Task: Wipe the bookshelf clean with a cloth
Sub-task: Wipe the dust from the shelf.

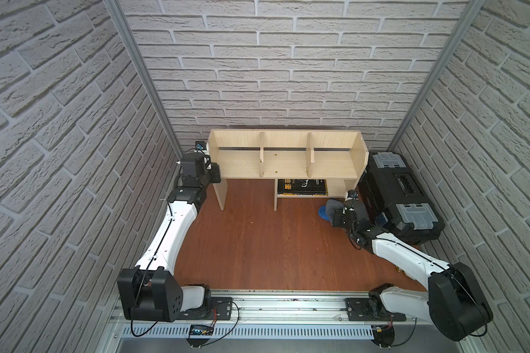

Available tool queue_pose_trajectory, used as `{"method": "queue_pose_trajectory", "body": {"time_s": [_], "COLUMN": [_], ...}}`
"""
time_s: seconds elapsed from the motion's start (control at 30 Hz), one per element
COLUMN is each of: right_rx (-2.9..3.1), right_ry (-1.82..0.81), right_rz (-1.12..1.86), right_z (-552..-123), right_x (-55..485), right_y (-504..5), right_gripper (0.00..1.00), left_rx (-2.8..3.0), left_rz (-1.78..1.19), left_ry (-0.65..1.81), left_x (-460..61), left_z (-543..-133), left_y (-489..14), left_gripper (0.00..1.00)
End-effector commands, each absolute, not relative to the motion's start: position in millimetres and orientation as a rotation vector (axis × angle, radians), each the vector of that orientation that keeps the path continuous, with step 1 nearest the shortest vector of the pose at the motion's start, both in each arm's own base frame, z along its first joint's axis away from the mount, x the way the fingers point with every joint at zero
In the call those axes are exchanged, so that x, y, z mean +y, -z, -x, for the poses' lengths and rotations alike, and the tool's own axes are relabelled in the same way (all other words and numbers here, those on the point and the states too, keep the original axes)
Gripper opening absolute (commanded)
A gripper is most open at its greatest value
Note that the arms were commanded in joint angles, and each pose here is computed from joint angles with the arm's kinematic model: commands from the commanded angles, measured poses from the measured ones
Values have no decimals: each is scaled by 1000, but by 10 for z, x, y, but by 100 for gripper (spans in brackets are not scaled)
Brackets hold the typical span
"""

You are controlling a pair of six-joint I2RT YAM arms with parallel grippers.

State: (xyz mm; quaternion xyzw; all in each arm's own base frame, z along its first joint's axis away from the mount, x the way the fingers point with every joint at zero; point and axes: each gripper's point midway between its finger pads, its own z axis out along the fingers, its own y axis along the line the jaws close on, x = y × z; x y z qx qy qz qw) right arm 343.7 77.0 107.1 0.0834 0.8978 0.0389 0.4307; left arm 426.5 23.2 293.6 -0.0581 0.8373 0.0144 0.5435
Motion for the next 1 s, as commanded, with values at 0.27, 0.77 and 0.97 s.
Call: {"method": "queue_pose_trajectory", "body": {"time_s": [0.27, 0.77, 0.97], "right_rx": [2155, 2141, 2186], "right_ry": [-220, 78, -6], "right_rz": [7, -266, -250], "right_z": [-3788, -3547, -3498], "right_x": [1959, 485, 479], "right_y": [-1382, -1431, -1326], "right_gripper": [3, 3, 3], "left_rx": [1999, 1986, 1973], "left_rz": [175, 163, 152], "left_ry": [-52, -34, -17], "left_x": [336, 308, 277], "left_z": [-4326, -4302, -4288], "left_y": [-2804, -2867, -2916], "left_gripper": [0, 0, 0]}}
